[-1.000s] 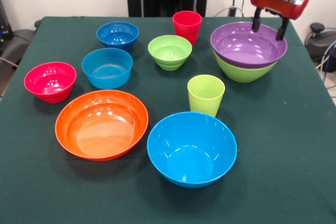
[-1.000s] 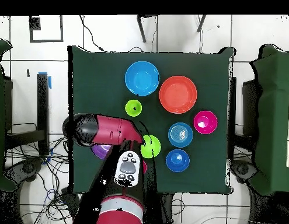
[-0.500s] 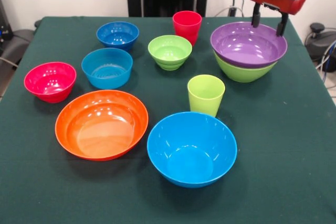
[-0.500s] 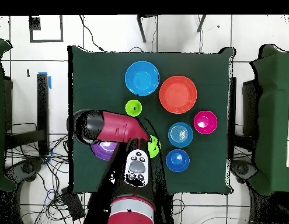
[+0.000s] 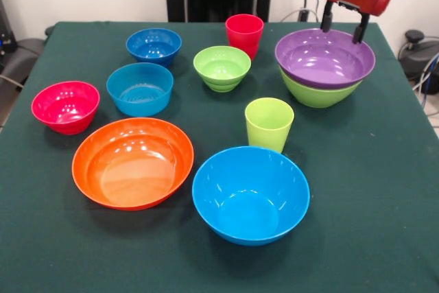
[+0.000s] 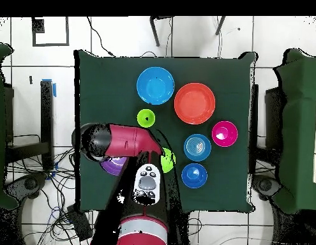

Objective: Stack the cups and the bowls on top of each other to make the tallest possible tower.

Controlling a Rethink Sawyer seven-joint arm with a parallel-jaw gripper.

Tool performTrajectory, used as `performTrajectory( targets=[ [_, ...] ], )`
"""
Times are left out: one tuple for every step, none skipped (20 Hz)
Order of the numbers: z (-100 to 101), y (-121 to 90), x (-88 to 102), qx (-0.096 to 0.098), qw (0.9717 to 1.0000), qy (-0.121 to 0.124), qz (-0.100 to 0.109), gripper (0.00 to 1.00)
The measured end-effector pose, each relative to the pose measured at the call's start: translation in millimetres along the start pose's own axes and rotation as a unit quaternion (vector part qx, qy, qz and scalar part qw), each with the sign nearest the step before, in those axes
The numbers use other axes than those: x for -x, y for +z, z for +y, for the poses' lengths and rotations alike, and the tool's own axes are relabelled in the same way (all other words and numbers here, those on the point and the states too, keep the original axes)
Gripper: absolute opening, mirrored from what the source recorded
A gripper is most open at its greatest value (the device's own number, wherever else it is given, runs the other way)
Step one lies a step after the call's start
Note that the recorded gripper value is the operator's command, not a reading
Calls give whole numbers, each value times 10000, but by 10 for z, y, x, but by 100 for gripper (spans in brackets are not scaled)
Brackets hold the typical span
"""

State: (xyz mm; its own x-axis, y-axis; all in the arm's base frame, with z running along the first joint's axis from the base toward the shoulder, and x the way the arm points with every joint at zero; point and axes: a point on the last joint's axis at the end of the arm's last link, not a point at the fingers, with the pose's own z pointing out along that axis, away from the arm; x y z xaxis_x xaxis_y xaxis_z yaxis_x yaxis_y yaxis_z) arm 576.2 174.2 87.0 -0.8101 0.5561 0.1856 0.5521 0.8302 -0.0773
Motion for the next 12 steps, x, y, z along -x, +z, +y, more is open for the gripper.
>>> performTrajectory(
  targets=[
    [-4, -2, -2, -8, 10000, -14, -8, 100],
    [-18, -11, -9, -27, 10000, -53, -30, 100],
    [-24, -13, -13, -32, 10000, -62, -34, 100],
    [-32, -14, -17, -39, 10000, -72, -36, 100],
    [-47, -16, -24, -51, 9999, -83, -37, 100],
    [-69, -18, -34, -64, 9999, -90, -34, 100],
    [-115, -30, -46, -84, 9999, -99, -33, 100],
    [-137, -35, -48, -92, 9999, -98, -31, 100],
    [-200, -43, -53, -114, 9999, -89, -20, 100],
    [-232, -46, -53, -124, 9999, -79, -13, 100],
    [-290, -49, -52, -140, 9999, -62, 2, 100],
    [-340, -53, -47, -151, 9999, -46, 7, 100]
  ],
)
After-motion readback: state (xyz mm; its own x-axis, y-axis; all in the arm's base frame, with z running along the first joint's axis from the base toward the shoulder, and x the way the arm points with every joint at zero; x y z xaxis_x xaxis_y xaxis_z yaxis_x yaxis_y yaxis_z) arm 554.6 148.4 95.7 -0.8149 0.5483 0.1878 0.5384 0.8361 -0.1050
